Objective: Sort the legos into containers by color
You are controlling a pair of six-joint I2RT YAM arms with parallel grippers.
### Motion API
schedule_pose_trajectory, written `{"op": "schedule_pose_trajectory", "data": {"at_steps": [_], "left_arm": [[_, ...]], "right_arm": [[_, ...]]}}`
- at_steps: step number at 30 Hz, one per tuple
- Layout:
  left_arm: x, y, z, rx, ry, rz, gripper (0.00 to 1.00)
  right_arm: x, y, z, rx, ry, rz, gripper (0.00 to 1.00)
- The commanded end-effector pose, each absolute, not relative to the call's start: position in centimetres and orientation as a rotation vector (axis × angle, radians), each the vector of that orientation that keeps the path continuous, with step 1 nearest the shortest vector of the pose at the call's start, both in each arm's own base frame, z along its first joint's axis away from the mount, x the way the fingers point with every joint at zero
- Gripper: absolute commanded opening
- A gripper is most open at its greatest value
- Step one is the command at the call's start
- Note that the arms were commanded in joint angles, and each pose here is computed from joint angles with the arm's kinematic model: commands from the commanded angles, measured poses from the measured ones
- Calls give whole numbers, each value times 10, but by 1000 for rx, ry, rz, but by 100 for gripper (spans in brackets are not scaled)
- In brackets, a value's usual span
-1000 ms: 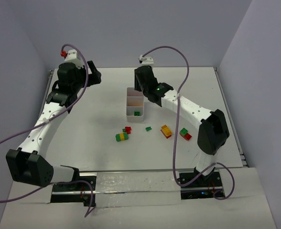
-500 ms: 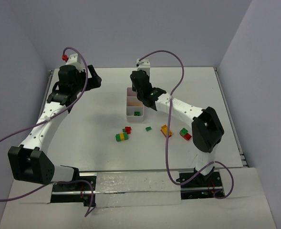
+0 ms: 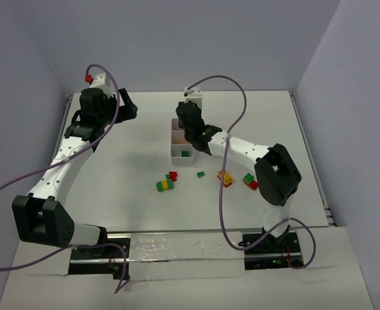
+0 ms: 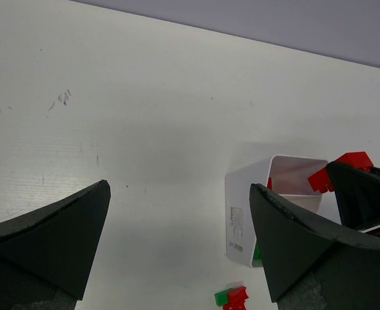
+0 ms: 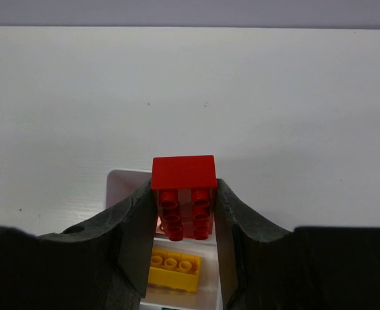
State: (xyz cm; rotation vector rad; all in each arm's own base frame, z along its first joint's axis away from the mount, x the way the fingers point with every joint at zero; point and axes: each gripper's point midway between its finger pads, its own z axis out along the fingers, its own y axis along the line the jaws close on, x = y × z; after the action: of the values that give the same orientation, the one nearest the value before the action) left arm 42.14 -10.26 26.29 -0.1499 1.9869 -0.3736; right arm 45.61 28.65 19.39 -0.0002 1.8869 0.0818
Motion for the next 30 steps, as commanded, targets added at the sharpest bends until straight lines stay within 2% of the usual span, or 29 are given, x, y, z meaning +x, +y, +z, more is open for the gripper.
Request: {"op": "schedule_pose_trajectory", "data": {"at_steps": [1, 3, 8, 12, 16, 24, 28, 30], "left_arm": [[429, -105, 282, -141, 1927, -401, 99], [429, -105, 282, -141, 1927, -401, 99], [429, -105, 281, -140, 1928, -401, 99], [429, -104, 281, -142, 1929, -400, 99], [427, -104, 282, -142, 1930, -395, 99], [421, -108, 286, -82, 1923, -411, 99], [411, -118, 280, 101, 1955, -418, 99], [400, -125, 273, 193, 1970, -449, 99]], "right_arm": [[462, 288, 198, 45, 1825, 82, 26], [462, 288, 194, 37, 1829, 78, 38], [461, 290, 193, 24, 1828, 83, 60], [460, 290, 196, 16, 1824, 91, 70], [457, 291, 203, 16, 1820, 108, 76], [438, 281, 254, -106, 1824, 149, 78], [413, 246, 265, -298, 1889, 136, 78], [397, 210, 241, -463, 1982, 113, 81]]}}
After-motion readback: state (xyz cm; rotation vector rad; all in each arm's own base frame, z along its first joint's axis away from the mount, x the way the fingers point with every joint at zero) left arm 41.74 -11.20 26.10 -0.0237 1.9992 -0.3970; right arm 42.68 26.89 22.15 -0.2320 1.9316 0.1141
